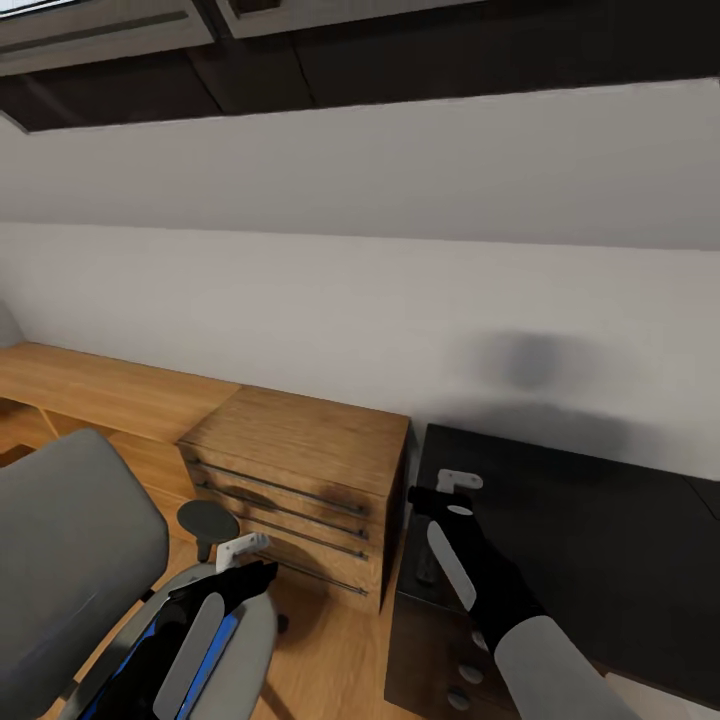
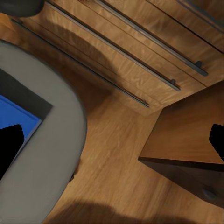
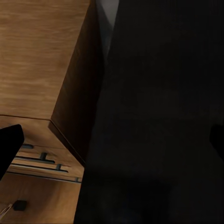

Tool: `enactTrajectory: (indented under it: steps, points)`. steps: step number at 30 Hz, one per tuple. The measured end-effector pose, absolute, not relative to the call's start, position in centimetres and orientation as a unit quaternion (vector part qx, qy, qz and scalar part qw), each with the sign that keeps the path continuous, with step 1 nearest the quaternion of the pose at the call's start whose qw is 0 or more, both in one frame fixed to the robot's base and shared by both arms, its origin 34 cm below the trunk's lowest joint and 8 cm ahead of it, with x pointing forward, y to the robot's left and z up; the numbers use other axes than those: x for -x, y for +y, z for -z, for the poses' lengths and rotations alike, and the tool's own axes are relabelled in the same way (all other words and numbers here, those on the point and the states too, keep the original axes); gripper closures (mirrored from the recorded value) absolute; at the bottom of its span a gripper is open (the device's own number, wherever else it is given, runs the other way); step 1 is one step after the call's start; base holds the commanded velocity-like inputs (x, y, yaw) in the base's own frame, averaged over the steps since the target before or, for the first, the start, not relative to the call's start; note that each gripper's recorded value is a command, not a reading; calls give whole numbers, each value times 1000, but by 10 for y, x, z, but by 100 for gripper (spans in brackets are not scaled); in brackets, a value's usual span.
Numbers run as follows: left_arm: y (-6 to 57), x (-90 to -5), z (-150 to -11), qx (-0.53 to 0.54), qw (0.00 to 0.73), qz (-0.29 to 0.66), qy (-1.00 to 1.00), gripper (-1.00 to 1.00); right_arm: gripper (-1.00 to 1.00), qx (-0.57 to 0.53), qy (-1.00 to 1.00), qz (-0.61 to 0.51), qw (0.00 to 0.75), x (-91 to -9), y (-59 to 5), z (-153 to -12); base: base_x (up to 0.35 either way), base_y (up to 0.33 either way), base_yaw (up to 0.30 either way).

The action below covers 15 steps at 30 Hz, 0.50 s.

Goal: In the bedroom, organize the workspace by keeping the computer under the desk, ensuring the monitor is on the desk, placing the keyboard on the desk next to the monitor, placing the mouse on the desk next to the keyboard, moving the folder from the swivel chair onto the desk next to the mouse, stacking the notebook on top of the folder with the pen on top of the notebook, and positioning the swivel chair next to the desk.

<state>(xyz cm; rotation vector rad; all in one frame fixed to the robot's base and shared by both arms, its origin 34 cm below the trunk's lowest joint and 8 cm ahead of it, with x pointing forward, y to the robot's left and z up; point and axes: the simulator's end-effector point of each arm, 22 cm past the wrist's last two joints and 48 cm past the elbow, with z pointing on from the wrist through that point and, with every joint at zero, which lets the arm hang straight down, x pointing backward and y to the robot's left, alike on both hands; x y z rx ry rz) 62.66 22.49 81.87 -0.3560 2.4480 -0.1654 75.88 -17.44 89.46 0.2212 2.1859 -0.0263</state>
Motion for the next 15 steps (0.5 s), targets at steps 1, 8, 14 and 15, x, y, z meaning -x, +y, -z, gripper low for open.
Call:
enactTrajectory:
  steps: [1, 8, 14, 15]
  points:
    - [225, -626, -820, 136, 325, 63, 934, -100, -100, -89, 886, 11, 455, -758, -174, -896, 0, 0, 0]
    - [225, -625, -828, 136, 325, 63, 934, -100, -100, -89, 886, 11, 455, -757, -174, -904, 0, 0, 0]
    - [225, -625, -828, 135, 325, 62, 934, -100, -100, -90, 886, 11, 454, -757, -174, -904, 0, 0, 0]
    - [225, -625, -827, 135, 325, 62, 934, -100, -100, -90, 886, 11, 454, -757, -174, -904, 0, 0, 0]
